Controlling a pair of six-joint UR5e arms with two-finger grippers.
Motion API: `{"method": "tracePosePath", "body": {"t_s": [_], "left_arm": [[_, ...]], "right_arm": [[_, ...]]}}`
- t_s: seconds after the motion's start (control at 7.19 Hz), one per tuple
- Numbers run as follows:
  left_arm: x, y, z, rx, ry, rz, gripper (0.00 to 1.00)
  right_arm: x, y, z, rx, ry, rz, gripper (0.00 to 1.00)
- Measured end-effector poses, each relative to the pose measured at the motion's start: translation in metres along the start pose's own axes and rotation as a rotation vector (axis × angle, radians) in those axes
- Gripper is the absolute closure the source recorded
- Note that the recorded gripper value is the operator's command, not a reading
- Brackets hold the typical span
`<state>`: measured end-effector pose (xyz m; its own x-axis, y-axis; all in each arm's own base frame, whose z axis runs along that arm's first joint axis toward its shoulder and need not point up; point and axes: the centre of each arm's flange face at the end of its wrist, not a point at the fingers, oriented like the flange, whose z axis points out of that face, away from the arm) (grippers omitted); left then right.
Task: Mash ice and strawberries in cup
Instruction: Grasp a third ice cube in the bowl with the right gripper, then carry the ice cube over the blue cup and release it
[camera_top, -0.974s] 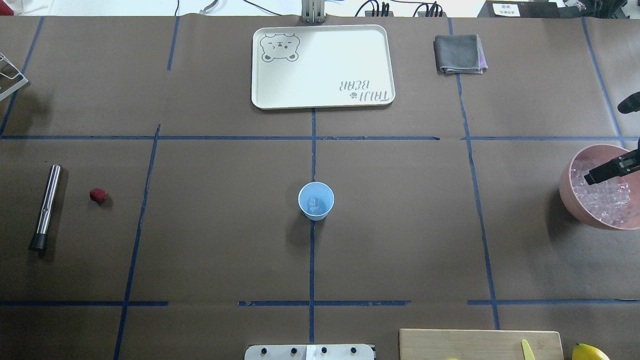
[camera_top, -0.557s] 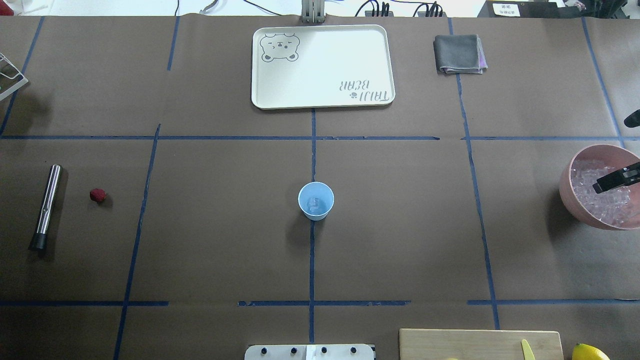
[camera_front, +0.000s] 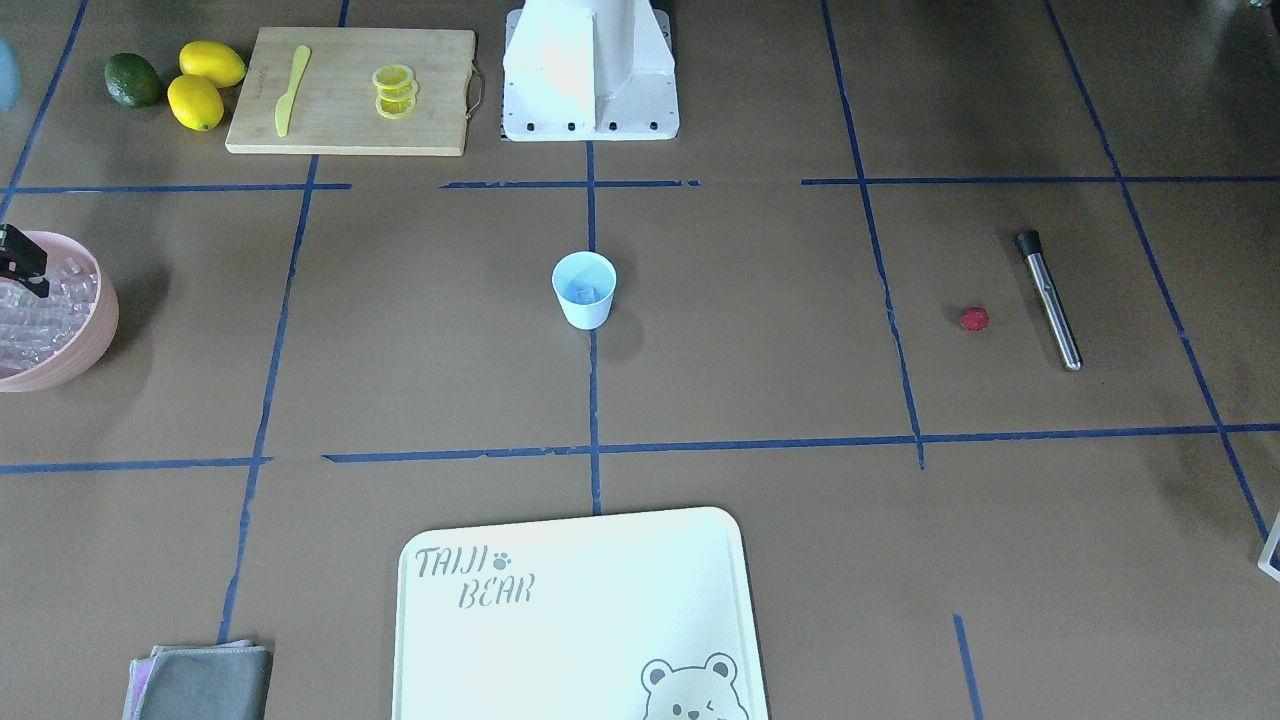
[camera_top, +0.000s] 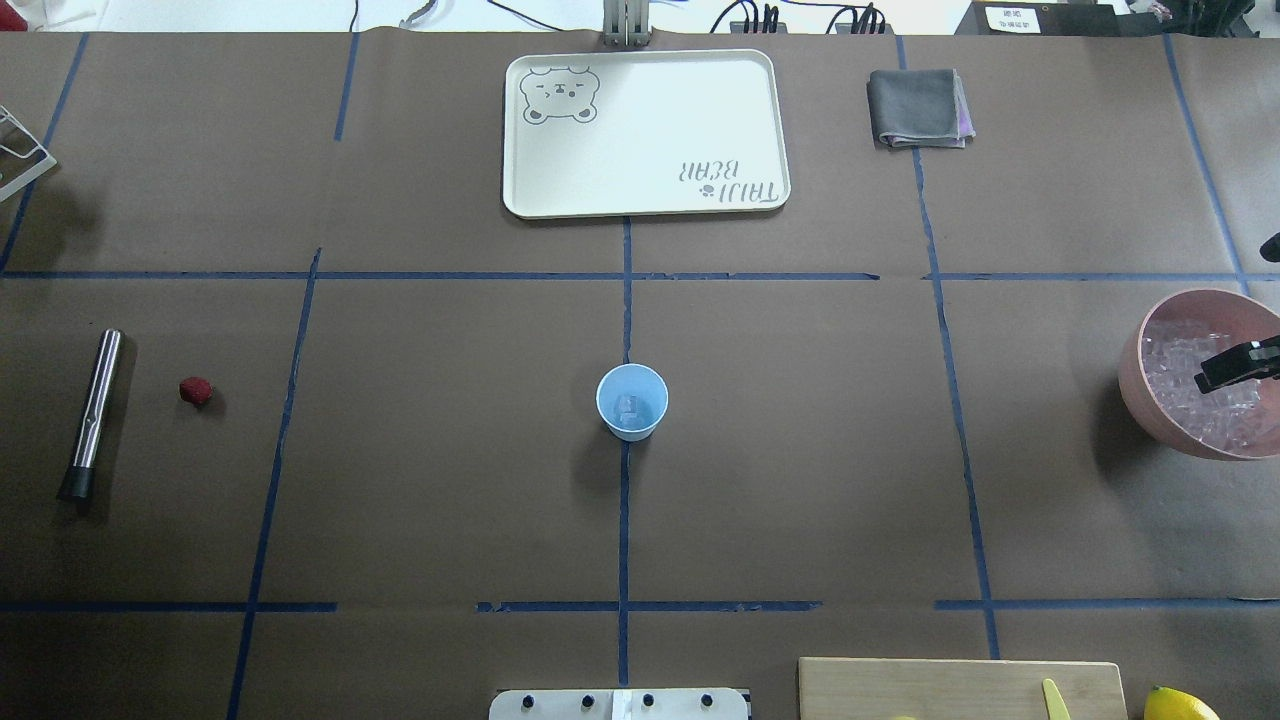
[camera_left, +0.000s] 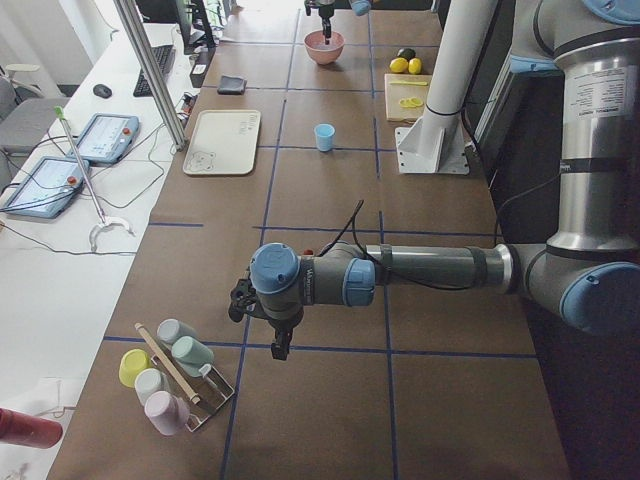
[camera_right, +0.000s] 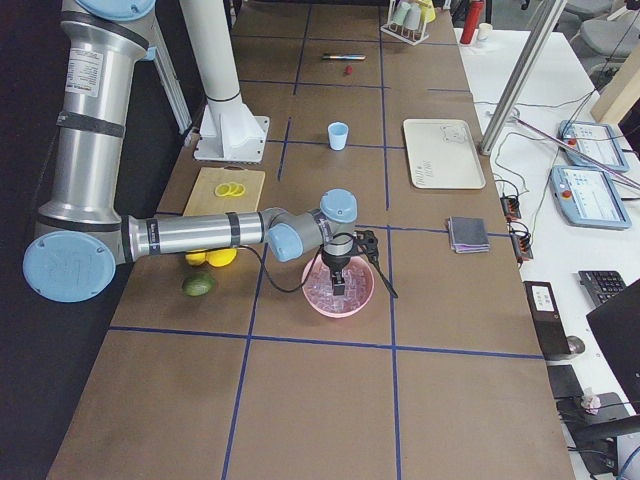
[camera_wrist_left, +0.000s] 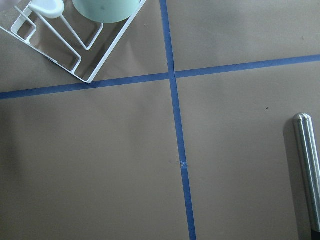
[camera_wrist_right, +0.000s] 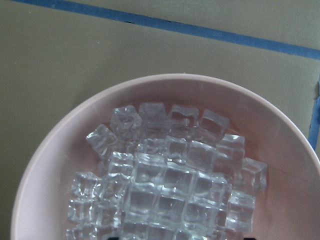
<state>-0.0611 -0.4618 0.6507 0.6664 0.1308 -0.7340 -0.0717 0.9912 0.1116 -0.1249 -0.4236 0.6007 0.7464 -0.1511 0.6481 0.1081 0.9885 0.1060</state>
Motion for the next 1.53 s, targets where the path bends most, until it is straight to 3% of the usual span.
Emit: {"method": "tracePosePath", "body": {"t_s": [0.42,0.7,0.83,0.97,1.11,1.53], "left_arm": [[0.000,0.000,0.000,0.003,0.000,0.003,0.00],[0.001,-0.001,-0.001,0.005,0.000,0.005,0.00],[0.001,-0.001,-0.001,0.005,0.000,0.006,0.00],[0.001,-0.001,-0.001,0.005,0.000,0.006,0.00],[0.001,-0.001,-0.001,0.006,0.000,0.006,0.00],[0.002,-0.001,-0.001,0.006,0.000,0.007,0.00]], "right_arm": [[0.006,0.008,0.008,-0.023,0.011,0.046,0.22],[0.005,0.010,0.015,-0.034,0.023,0.048,0.75],[0.004,0.010,0.016,-0.036,0.025,0.055,0.87],[0.003,0.010,0.016,-0.035,0.025,0.058,0.89],[0.002,0.010,0.014,-0.033,0.023,0.058,0.97],[-0.011,0.007,-0.007,-0.004,0.006,0.042,1.00]]}}
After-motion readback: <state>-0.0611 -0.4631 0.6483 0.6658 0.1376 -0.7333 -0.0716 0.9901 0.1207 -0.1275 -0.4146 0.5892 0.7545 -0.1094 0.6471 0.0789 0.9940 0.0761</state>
